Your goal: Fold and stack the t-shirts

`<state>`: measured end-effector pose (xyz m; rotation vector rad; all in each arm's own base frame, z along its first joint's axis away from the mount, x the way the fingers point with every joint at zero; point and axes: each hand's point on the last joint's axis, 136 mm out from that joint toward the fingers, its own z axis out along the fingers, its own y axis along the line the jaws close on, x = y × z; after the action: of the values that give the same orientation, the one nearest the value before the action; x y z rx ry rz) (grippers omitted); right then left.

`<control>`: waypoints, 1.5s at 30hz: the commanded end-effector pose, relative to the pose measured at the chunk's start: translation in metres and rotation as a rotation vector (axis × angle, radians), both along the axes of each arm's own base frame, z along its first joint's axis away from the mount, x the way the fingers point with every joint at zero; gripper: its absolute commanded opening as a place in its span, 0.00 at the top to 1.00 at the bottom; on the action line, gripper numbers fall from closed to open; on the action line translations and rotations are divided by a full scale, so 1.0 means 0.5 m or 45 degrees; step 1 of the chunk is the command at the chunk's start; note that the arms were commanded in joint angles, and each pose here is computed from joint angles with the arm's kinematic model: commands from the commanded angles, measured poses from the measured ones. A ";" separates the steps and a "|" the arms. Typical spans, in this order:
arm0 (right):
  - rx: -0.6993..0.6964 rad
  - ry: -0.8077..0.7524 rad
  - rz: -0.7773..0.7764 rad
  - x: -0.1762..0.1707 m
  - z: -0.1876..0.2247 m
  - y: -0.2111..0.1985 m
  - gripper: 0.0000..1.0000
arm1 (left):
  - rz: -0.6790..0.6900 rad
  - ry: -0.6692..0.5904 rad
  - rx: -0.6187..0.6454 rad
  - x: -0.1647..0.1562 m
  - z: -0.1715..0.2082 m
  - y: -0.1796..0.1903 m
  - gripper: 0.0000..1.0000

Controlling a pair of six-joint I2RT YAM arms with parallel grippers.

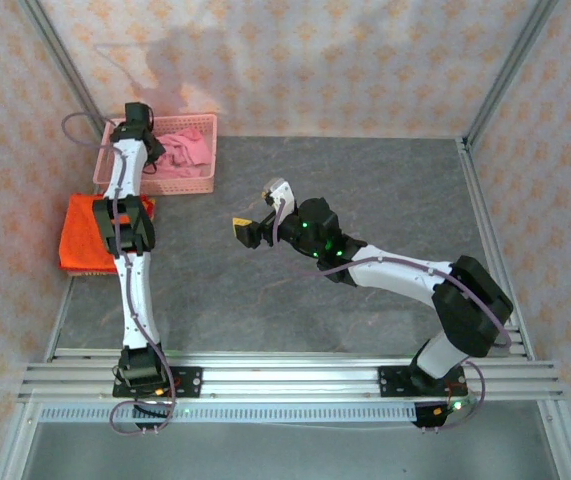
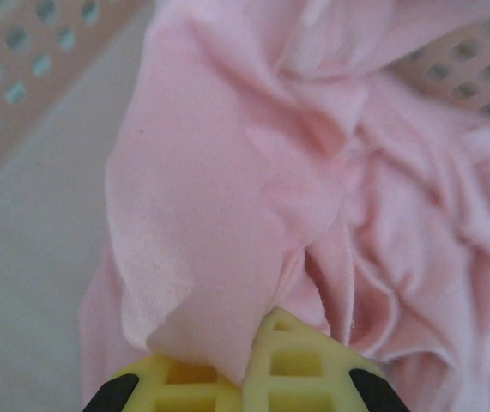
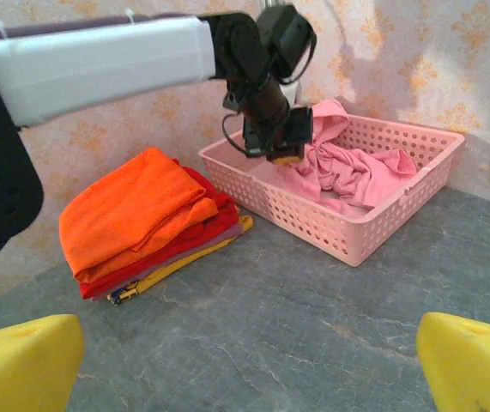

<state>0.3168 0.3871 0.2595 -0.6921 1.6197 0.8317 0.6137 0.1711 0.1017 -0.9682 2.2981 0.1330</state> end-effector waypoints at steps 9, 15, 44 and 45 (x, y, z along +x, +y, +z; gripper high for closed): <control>0.063 0.030 -0.025 -0.013 0.009 -0.019 0.01 | -0.247 -0.581 0.152 -0.074 0.559 -0.182 1.00; 0.061 0.030 -0.036 -0.023 0.013 -0.035 0.01 | -0.433 -0.783 0.223 -0.177 0.728 -0.344 1.00; 0.002 0.454 -0.614 0.033 -0.096 -0.292 0.01 | -0.623 -0.484 0.024 -0.344 0.383 -0.597 0.79; -0.005 0.477 -0.614 0.037 -0.103 -0.289 0.01 | -0.584 -0.459 0.023 -0.340 0.369 -0.577 0.68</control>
<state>0.3301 0.2449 0.2156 -0.1867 1.9441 0.6348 0.4348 -0.1445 0.2791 -0.3048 2.1784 -0.2675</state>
